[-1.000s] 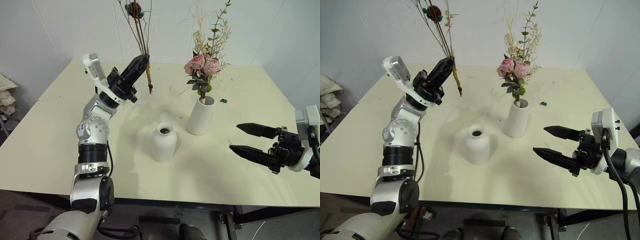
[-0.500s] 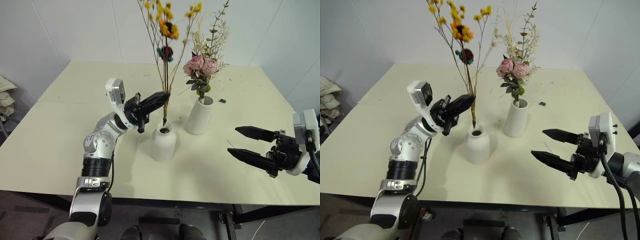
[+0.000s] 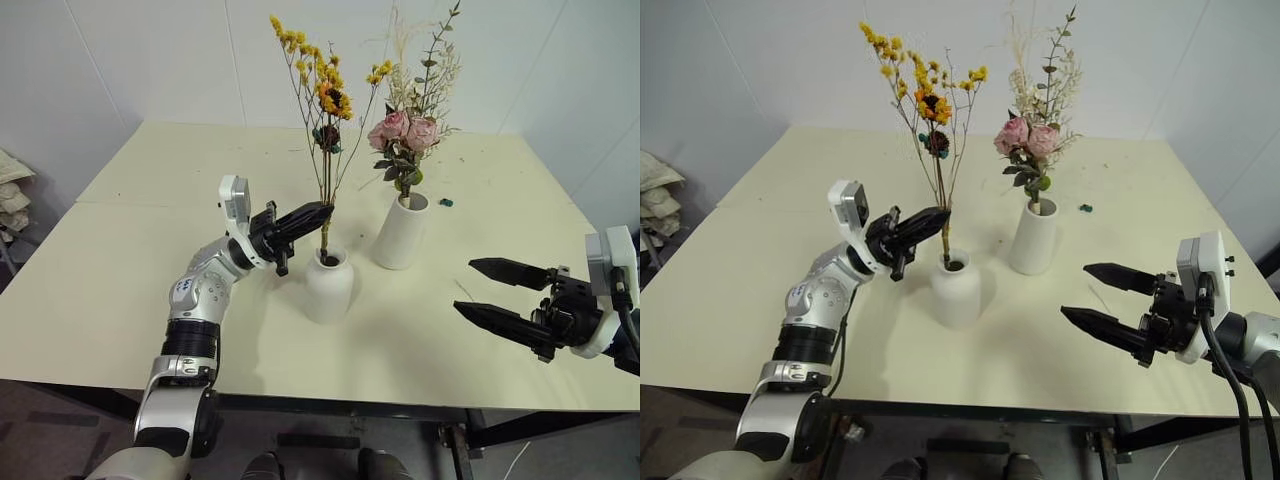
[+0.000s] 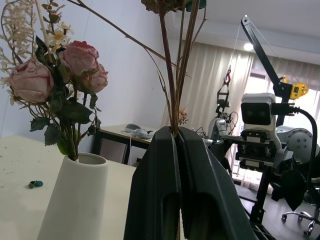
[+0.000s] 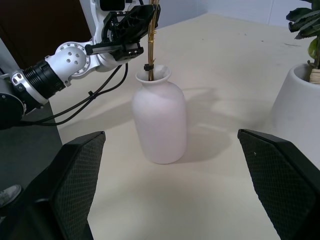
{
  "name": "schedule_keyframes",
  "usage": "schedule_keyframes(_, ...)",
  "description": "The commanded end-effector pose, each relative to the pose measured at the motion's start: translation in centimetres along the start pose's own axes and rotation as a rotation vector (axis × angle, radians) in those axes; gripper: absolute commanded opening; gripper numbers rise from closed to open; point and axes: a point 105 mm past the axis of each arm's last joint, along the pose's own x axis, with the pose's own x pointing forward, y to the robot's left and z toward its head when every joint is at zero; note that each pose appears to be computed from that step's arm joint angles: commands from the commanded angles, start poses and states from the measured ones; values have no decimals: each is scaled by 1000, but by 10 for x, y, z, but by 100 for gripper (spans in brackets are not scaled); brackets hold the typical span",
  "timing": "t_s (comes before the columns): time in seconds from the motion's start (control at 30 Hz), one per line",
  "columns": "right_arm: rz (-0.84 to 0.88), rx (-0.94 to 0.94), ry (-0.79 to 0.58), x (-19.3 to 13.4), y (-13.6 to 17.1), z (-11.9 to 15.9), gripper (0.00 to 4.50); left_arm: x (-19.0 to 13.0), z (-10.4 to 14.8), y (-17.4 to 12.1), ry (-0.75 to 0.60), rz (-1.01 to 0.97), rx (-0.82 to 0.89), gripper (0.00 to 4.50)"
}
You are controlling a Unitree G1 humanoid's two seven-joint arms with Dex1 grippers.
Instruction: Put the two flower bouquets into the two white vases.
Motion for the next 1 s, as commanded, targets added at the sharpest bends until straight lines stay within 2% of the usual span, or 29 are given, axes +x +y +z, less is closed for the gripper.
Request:
schedule_keyframes(0.03, 4, -42, -37, -1, 3, 10, 450, 9, 0, -2, -5, -39, 17, 3)
schedule_keyframes(0.5, 2, -38, -34, -1, 7, 9, 450, -4, -18, -5, 60, -39, -94, 3)
schedule_keyframes(0.63, 4, -38, -34, 0, 6, 9, 450, -8, -20, -3, 91, -30, -95, 94)
schedule_keyframes(0.8, 8, -44, -35, 1, 4, 11, 450, -10, -19, -5, 124, -43, -102, 247)
schedule_keyframes(1.0, 12, -50, -32, 1, 2, 12, 450, -8, -7, -7, 128, -75, -44, 432)
